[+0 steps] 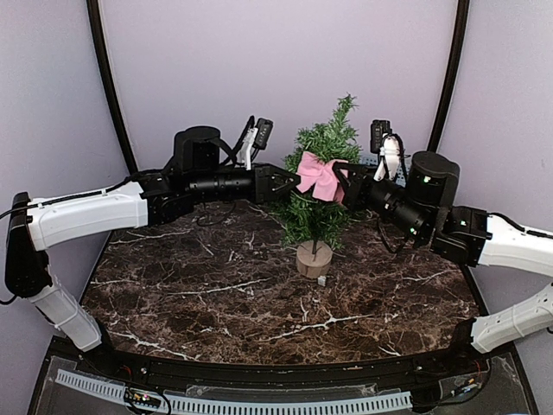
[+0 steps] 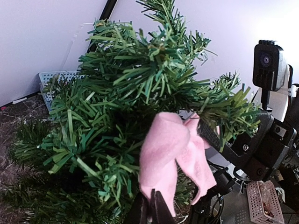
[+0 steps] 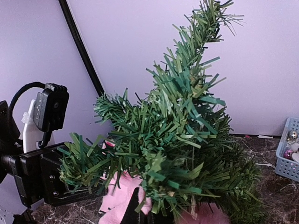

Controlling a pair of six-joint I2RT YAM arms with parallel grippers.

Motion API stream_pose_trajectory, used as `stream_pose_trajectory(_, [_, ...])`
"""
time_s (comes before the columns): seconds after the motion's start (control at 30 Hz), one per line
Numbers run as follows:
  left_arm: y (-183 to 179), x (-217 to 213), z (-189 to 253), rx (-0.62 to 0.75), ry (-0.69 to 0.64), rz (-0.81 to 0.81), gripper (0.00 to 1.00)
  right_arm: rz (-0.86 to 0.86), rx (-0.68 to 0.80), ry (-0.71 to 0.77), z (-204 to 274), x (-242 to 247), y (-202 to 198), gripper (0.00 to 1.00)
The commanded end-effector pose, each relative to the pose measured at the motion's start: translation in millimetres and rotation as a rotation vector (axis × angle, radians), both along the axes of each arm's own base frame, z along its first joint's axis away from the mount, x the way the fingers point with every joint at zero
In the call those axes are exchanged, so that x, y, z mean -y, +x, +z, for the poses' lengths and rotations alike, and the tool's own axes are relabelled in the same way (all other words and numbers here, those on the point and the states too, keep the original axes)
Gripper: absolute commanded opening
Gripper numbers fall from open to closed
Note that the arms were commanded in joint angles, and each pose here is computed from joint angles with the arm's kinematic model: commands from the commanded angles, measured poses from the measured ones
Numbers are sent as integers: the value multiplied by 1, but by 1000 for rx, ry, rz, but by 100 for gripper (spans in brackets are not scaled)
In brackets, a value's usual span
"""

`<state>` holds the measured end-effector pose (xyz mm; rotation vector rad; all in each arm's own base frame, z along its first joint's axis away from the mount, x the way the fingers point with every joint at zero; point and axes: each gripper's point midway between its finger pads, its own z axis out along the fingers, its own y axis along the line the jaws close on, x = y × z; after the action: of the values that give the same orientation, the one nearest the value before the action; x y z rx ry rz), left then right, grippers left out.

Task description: Decorate the small christmas tree

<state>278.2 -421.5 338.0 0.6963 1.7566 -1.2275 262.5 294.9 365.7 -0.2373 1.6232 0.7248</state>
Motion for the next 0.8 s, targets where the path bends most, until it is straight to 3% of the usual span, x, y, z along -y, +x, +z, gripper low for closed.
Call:
stream_pose_trajectory(0.0, [6,-2,27,45,-50,30,4,-22,65,22,24,6,2,0])
stream_pose_trajectory(0.77, [15,3,14,45,-37,54,0,-45,115,-23,24,3,21,0])
